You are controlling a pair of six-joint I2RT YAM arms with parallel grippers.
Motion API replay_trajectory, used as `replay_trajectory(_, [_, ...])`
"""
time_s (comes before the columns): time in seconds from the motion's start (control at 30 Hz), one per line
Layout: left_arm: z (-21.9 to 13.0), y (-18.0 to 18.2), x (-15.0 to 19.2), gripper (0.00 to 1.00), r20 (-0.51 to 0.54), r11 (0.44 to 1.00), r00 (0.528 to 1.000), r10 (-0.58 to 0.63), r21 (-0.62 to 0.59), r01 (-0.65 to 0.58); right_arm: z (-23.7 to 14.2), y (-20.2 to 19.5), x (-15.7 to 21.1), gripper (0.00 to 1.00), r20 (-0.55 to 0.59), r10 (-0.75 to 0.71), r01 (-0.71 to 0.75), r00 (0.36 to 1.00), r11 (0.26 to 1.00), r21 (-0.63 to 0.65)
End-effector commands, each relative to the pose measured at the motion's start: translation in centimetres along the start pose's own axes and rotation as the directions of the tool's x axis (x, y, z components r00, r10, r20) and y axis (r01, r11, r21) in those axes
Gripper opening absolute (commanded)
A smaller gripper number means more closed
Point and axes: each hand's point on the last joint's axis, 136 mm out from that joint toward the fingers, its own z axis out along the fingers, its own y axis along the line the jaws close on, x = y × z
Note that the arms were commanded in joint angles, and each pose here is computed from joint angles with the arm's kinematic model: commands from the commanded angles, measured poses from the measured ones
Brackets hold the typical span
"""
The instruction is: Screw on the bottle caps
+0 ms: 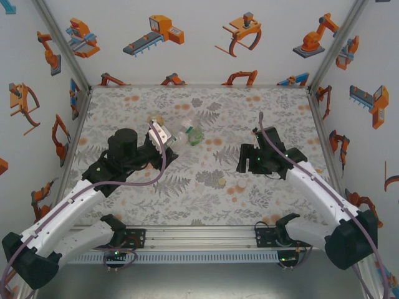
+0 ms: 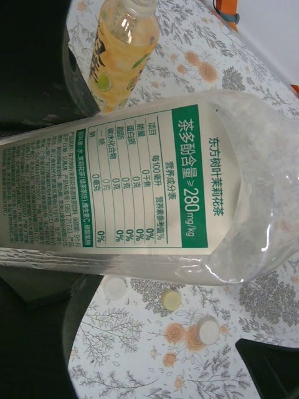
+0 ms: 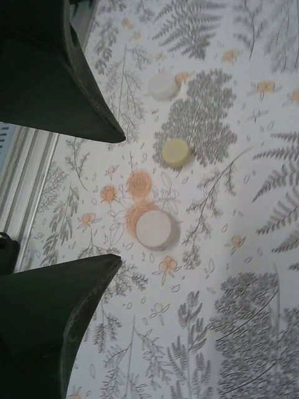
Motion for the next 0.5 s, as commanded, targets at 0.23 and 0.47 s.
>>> replay_trajectory(0.23, [-0.3,0.0,-0.5,0.12,0.021,1.000,0.999,0.025,0.000,-0.025,3.2,-0.8,2.3,0.54,-0.146,0.153,-0.135,0.977,0.983,0.126])
replay_trajectory(0.47, [-0.2,0.0,-0.5,0.13,0.016,1.000,1.000,0.019,0.005,-0.019,4.1,-1.3,2.3,0.53,-0.136,0.127,-0.095,0.982,0.970,0.222])
